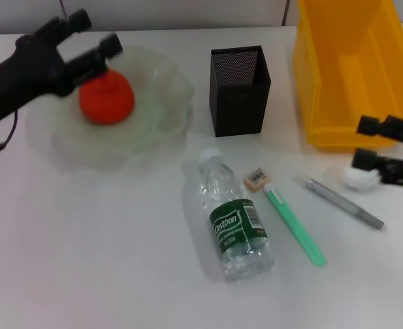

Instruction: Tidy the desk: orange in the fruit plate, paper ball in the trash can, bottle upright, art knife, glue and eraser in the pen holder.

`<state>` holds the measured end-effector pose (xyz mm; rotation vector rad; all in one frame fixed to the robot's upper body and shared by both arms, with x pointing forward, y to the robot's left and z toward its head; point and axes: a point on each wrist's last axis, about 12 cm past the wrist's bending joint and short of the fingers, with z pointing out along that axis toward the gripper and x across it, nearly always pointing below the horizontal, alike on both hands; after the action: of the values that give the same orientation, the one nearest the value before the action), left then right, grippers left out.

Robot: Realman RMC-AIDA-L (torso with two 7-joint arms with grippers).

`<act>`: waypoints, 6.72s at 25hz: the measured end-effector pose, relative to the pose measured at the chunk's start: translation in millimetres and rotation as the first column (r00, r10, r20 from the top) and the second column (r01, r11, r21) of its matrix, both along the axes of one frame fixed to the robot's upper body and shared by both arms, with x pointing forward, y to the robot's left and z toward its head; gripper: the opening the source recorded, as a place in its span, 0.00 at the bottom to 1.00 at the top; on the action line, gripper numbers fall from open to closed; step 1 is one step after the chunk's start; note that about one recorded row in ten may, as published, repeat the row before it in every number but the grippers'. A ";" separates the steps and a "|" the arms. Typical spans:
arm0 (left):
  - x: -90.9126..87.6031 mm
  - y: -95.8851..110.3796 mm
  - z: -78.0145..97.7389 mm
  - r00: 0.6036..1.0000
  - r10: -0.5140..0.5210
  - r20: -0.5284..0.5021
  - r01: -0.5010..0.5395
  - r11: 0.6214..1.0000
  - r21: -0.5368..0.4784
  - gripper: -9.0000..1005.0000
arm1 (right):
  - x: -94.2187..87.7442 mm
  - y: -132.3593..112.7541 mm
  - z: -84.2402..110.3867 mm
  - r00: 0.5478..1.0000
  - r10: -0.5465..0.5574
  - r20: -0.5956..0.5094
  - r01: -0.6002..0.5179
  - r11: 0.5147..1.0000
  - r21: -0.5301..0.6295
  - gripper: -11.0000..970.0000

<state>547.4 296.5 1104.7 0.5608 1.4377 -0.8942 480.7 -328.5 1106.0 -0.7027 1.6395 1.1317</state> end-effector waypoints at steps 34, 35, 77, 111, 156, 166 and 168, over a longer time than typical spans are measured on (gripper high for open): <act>-69.4 1.4 -38.6 0.930 -0.294 -0.223 0.334 0.927 0.169 0.83 | 95.4 65.5 23.1 0.883 -0.357 -0.305 -0.077 0.531 -0.844 0.83; -70.7 0.5 -40.4 0.929 -0.294 -0.227 0.333 0.929 0.159 0.83 | 98.7 68.6 15.1 0.885 -0.357 -0.299 -0.067 0.537 -0.841 0.83; -8.7 -56.9 41.5 0.775 -0.285 -0.564 0.467 0.860 0.206 0.83 | 84.9 31.9 51.2 0.907 -0.382 0.178 0.421 0.821 -0.386 0.81; -87.4 58.2 -1.0 0.945 -0.226 -0.234 0.266 0.952 0.151 0.83 | 111.2 154.1 116.5 0.856 -0.279 -0.434 -0.160 0.656 -0.737 0.80; -90.8 46.5 -15.0 0.932 -0.261 -0.251 0.291 0.953 0.088 0.83 | 129.9 207.0 -2.4 0.832 -0.215 -0.512 -0.153 0.797 -0.584 0.54; -90.9 46.8 -14.8 0.932 -0.262 -0.251 0.291 0.953 0.088 0.83 | 128.2 207.3 -4.1 0.837 -0.190 -0.513 -0.161 0.810 -0.563 0.42; -91.0 47.1 -14.7 0.932 -0.261 -0.251 0.290 0.953 0.087 0.83 | 125.8 208.4 -3.3 0.839 -0.158 -0.521 -0.170 0.833 -0.526 0.41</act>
<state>456.4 343.6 1090.0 0.7842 1.6648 -1.1300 606.5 -120.1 1102.8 -0.7852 2.5281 0.8938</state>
